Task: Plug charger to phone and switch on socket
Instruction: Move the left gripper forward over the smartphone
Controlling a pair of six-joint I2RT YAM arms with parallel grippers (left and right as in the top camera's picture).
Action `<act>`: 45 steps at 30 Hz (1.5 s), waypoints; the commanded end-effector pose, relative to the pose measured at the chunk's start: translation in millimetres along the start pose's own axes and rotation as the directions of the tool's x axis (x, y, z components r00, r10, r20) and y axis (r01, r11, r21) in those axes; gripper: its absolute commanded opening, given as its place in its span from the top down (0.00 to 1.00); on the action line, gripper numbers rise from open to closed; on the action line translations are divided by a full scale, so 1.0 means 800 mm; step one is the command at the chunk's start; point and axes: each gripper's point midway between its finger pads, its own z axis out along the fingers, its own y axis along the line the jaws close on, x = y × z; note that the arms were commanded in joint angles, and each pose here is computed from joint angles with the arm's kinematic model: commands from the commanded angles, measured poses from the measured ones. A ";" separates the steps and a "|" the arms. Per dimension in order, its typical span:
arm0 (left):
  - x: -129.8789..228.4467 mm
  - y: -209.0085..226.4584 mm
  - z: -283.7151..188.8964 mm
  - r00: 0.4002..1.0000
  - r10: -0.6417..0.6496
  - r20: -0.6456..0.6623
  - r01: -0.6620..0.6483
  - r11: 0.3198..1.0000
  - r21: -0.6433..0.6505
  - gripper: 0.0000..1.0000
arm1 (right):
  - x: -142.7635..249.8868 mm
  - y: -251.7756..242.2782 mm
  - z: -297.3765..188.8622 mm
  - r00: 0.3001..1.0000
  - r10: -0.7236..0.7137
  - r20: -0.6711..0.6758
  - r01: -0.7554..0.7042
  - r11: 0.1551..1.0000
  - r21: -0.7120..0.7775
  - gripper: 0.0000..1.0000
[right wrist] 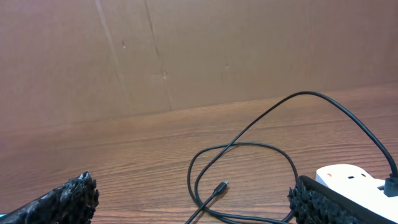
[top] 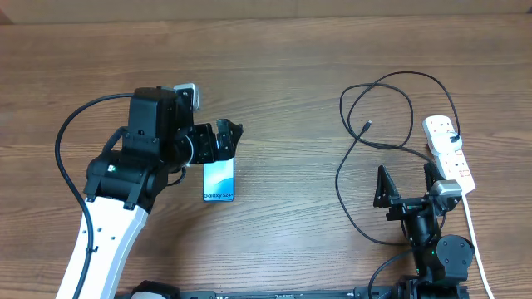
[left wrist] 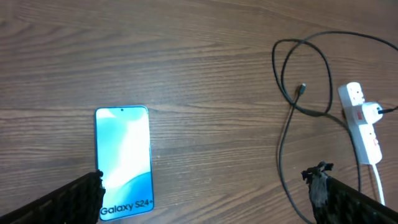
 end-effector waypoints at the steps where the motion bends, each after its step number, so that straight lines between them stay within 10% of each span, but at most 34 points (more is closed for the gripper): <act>1: -0.009 -0.012 -0.004 1.000 -0.019 0.009 0.018 0.999 0.033 0.00 | 0.002 0.001 0.000 1.000 -0.005 0.003 0.005 1.000 -0.006 0.00; 45: 0.058 0.076 0.159 0.970 -0.095 -0.223 -0.011 0.902 -0.431 0.00 | 0.002 0.001 0.000 1.000 -0.005 0.003 0.005 1.000 -0.006 0.00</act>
